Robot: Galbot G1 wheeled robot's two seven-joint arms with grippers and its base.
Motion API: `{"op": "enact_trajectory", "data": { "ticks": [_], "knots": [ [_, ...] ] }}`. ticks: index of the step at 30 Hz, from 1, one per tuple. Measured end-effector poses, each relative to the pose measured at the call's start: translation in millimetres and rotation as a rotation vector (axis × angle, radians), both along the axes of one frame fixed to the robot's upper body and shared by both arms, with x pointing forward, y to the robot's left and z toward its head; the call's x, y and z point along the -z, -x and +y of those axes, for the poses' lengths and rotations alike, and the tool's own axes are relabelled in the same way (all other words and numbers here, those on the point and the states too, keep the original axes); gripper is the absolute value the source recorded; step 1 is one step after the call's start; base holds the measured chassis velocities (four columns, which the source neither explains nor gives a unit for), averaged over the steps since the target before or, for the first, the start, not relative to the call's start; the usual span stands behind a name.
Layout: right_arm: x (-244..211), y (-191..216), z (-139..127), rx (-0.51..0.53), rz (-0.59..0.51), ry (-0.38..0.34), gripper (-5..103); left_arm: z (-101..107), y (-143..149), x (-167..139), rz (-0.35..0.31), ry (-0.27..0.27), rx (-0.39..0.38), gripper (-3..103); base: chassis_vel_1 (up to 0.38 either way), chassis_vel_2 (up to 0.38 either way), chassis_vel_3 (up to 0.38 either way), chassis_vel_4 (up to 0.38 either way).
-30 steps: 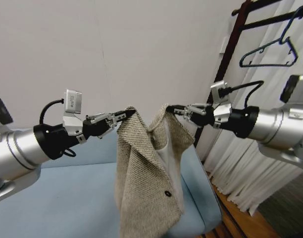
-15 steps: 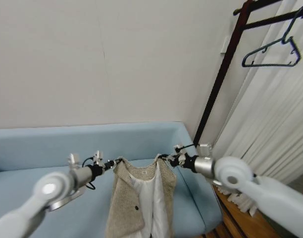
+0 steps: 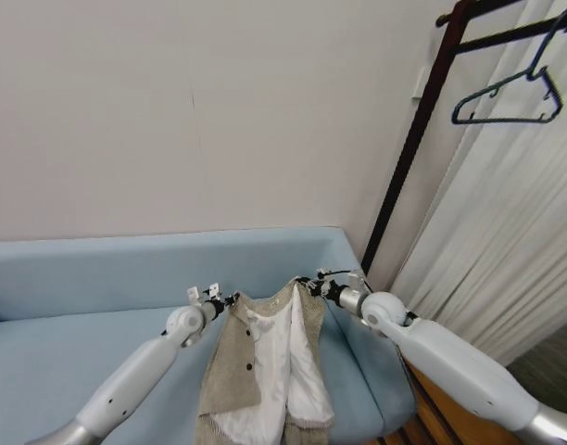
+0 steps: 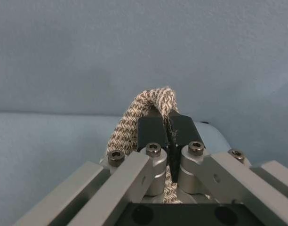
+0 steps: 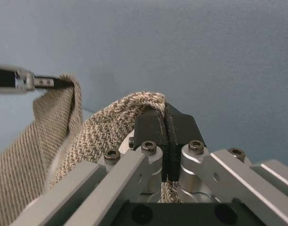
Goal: Pick up the clothes from the sofa and hang them on the clothes hanger.
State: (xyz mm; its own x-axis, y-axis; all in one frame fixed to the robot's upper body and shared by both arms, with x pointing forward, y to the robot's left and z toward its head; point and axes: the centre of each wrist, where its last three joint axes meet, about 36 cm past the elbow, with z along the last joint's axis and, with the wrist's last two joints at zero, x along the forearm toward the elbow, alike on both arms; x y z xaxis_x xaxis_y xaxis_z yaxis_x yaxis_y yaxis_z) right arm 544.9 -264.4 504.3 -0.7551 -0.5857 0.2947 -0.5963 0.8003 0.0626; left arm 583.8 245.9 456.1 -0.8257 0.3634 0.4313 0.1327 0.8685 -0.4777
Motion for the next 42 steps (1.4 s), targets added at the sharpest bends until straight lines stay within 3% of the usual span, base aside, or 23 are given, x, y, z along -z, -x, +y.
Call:
{"op": "enact_trajectory", "data": {
  "ticks": [6, 14, 18, 21, 24, 25, 26, 27, 31, 33, 35, 38, 42],
  "knots": [
    [22.6, -25.6, -1.1, 0.042, -0.054, 0.08, 0, 20.4, -30.1, -2.9, -0.01, -0.094, -0.036, 1, 0.0, 0.0, 0.0, 0.0],
    [44.3, -59.7, 9.9, 0.106, -0.09, 0.122, 0, 51.2, -50.1, 14.7, 0.023, -0.161, -0.004, 1, 0.0, 0.0, 0.0, 0.0],
    [68.2, -69.7, 18.7, 0.13, -0.08, 0.152, 0, 52.5, -59.9, 39.3, 0.05, -0.202, 0.022, 1, 0.0, 0.0, 0.0, 0.0],
    [96.2, -77.4, 18.4, 0.156, -0.079, 0.204, 0, 41.5, -73.1, 68.8, 0.083, -0.249, 0.023, 1, 0.0, 0.0, 0.0, 0.0],
    [106.2, -80.0, 16.6, 0.174, -0.068, 0.22, 0, 34.6, -80.3, 76.7, 0.078, -0.269, 0.025, 1, 0.0, 0.0, 0.0, 0.0],
    [111.4, -81.4, 15.3, 0.189, -0.063, 0.23, 5, 30.6, -85.0, 79.7, 0.074, -0.284, 0.022, -2, 0.0, 0.0, 0.0, 0.0],
    [117.1, -82.7, 13.1, 0.202, -0.06, 0.242, 10, 25.9, -91.3, 81.6, 0.073, -0.295, 0.022, 2, 0.0, 0.0, 0.0, 0.0],
    [117.1, -82.7, 13.1, 0.202, -0.06, 0.242, 10, 25.9, -91.3, 81.6, 0.073, -0.295, 0.022, 2, 0.0, 0.0, 0.0, 0.0],
    [124.1, -82.2, 9.8, 0.212, -0.056, 0.255, 21, 22.0, -96.4, 79.6, 0.072, -0.29, 0.029, 12, 0.0, 0.0, 0.0, 0.0],
    [124.8, -81.6, 7.5, 0.219, -0.055, 0.255, 32, 25.1, -95.0, 78.0, 0.085, -0.286, 0.045, 23, 0.0, 0.0, 0.0, 0.0],
    [122.3, -79.7, 3.0, 0.224, -0.055, 0.254, 43, 38.1, -87.8, 78.3, 0.094, -0.277, 0.064, 34, 0.0, 0.0, 0.0, 0.0],
    [118.8, -78.8, -1.9, 0.231, -0.051, 0.251, 48, 55.5, -78.5, 83.5, 0.1, -0.266, 0.078, 39, 0.0, 0.0, 0.0, 0.0],
    [114.8, -78.1, -10.5, 0.246, -0.049, 0.245, 65, 83.9, -62.7, 89.2, 0.101, -0.265, 0.073, 56, 0.0, 0.0, 0.0, 0.0]
  ]
}}
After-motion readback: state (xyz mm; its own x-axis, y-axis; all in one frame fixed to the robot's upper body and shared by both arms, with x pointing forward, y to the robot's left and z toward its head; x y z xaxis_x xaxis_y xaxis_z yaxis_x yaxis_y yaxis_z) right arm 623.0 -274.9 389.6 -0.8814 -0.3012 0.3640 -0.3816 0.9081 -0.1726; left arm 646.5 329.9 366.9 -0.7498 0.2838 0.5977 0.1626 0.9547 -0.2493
